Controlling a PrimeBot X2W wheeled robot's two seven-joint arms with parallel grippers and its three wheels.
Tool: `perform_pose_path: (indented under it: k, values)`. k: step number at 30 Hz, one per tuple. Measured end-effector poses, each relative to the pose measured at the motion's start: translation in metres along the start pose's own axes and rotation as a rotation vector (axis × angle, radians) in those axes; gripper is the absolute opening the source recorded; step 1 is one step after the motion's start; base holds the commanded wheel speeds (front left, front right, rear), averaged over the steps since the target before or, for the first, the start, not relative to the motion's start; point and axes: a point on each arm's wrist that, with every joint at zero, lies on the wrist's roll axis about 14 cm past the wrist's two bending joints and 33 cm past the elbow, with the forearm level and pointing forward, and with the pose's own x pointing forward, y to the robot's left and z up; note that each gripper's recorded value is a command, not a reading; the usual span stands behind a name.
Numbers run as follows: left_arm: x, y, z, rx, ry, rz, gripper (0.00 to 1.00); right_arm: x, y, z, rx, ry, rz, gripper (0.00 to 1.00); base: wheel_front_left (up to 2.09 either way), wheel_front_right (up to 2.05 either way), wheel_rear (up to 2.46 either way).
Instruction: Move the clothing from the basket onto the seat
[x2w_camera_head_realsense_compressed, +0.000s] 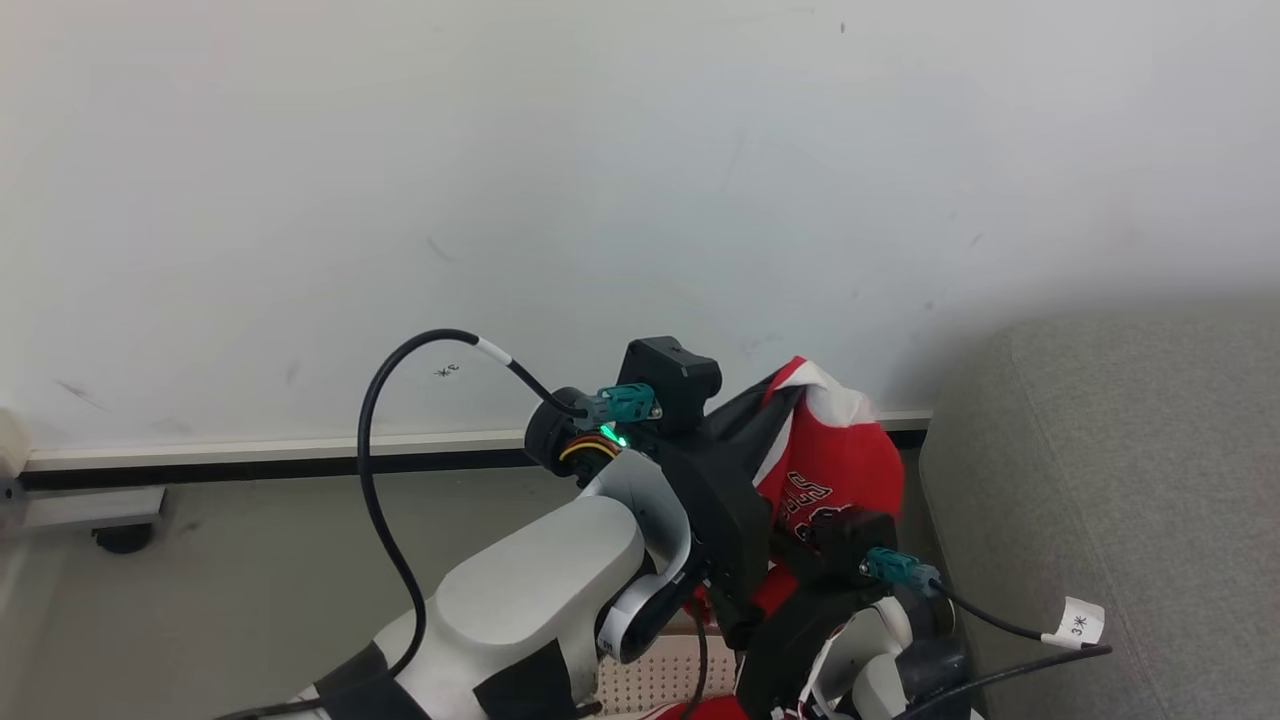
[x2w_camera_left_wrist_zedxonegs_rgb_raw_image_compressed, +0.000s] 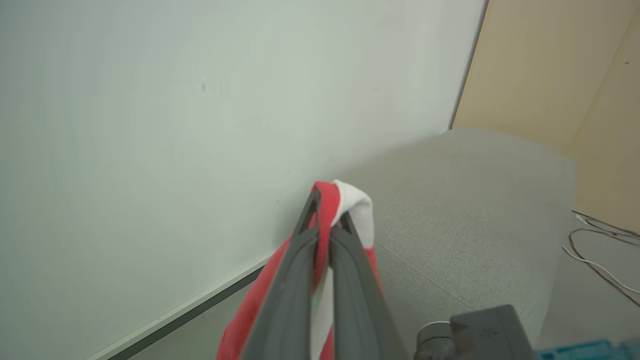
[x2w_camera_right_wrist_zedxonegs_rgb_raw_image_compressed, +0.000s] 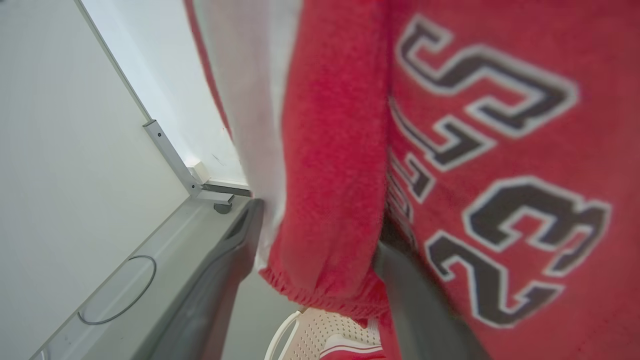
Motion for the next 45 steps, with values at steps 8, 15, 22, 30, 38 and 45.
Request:
perform_pose_path:
  k: [8,15,22,30,38,45]
  values:
    - [-0.003,-0.019,0.001,-0.038,0.004,-0.036,0.00,0.000,-0.009,-0.001,0.012,0.004,-0.025,0.62,0.00,0.00,0.00]
    - [0.001,-0.017,-0.002,-0.020,-0.008,-0.022,1.00,-0.006,-0.012,-0.004,0.006,0.010,-0.040,0.00,0.00,0.00,0.00]
    - [0.004,-0.011,-0.012,0.007,-0.008,-0.030,1.00,-0.012,-0.019,-0.005,-0.001,0.008,-0.064,0.00,0.00,0.00,0.00]
    - [-0.009,0.019,-0.052,-0.019,0.074,0.014,1.00,-0.022,-0.025,-0.011,-0.015,0.025,-0.094,0.00,0.00,0.00,0.00]
    - [-0.012,0.043,-0.069,-0.083,0.067,0.082,1.00,-0.041,-0.051,0.004,-0.040,-0.029,-0.196,0.00,0.00,0.00,0.00]
    - [-0.013,0.041,-0.097,-0.105,0.104,0.082,1.00,-0.080,-0.081,0.016,-0.065,-0.072,-0.344,0.00,0.00,0.00,0.00]
